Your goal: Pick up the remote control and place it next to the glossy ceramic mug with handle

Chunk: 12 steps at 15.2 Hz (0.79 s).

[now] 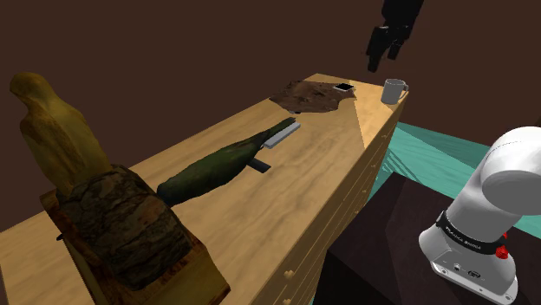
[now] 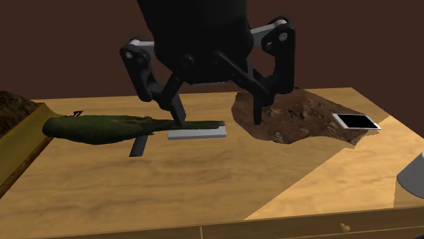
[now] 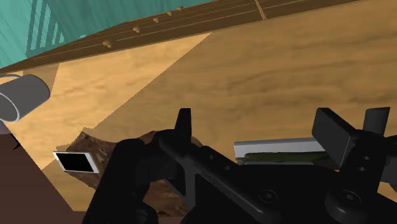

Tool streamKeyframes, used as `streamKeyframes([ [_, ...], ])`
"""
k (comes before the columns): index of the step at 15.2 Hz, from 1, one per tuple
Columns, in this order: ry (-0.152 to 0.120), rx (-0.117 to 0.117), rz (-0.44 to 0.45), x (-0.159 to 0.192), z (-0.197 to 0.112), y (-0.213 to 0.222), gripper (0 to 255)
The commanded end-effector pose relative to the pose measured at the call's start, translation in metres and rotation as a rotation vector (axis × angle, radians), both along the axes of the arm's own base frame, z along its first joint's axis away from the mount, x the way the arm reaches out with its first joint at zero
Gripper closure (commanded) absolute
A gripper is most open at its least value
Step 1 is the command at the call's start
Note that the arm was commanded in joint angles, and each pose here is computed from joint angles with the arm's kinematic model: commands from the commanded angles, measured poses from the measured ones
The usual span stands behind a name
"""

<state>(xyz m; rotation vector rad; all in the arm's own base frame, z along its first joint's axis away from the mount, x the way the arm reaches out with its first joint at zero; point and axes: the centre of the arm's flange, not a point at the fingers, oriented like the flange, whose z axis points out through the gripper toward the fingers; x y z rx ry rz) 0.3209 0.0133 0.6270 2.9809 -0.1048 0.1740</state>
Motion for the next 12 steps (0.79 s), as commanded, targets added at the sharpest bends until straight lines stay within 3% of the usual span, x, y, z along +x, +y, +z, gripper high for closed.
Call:
streamKeyframes([
  [1, 0.0, 0.0, 0.0, 0.0, 0.0, 0.0, 0],
  [12, 0.002, 0.081, -0.445, 0.097, -0.092, 0.06, 0],
])
